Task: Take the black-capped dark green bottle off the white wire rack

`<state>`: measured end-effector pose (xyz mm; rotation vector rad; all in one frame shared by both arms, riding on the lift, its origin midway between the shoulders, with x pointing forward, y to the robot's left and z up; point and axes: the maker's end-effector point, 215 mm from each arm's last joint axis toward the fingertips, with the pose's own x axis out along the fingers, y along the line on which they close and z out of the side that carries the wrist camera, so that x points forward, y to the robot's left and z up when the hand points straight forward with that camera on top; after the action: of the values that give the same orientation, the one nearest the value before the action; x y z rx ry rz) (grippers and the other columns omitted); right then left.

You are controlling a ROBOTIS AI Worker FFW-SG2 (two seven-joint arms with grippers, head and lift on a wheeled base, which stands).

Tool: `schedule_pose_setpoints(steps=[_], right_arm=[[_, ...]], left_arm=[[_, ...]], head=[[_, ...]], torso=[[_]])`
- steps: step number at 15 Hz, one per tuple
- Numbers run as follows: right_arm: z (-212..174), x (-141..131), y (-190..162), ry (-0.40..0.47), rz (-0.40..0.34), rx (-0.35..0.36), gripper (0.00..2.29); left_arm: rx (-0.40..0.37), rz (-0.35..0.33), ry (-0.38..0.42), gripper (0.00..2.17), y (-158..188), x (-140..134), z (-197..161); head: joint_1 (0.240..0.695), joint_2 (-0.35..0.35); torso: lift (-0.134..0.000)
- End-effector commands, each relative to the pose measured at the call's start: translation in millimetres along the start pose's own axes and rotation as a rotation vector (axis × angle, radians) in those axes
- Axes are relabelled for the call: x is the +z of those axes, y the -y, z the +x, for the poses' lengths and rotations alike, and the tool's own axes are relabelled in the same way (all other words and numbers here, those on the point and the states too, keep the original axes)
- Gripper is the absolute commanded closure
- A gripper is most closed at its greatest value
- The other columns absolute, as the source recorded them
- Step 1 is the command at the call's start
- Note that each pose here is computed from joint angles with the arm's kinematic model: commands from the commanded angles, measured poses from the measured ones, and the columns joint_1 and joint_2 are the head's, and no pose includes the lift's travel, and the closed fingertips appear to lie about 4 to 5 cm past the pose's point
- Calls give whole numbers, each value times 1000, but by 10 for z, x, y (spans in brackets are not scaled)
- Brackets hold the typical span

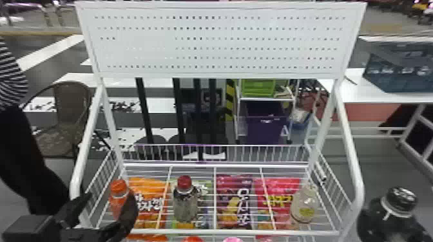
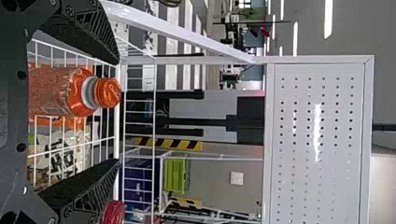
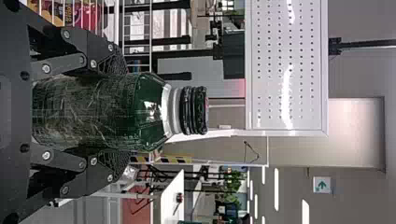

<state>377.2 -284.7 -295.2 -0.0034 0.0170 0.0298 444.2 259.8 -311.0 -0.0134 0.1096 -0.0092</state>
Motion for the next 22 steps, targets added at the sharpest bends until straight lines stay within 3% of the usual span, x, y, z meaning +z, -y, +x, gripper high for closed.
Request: schedule_pose_setpoints(steps=[1,22], right_arm=[[-59,109,64,13,-6,-7,1686],[-17,184,87,26,-7,-11,1669]], left_arm=[[1,-1,3,144,-5,13,2],[0,1,-8,144,-4,-31,-43]], head=[[499,0],[499,0]], torso=[[0],[0]])
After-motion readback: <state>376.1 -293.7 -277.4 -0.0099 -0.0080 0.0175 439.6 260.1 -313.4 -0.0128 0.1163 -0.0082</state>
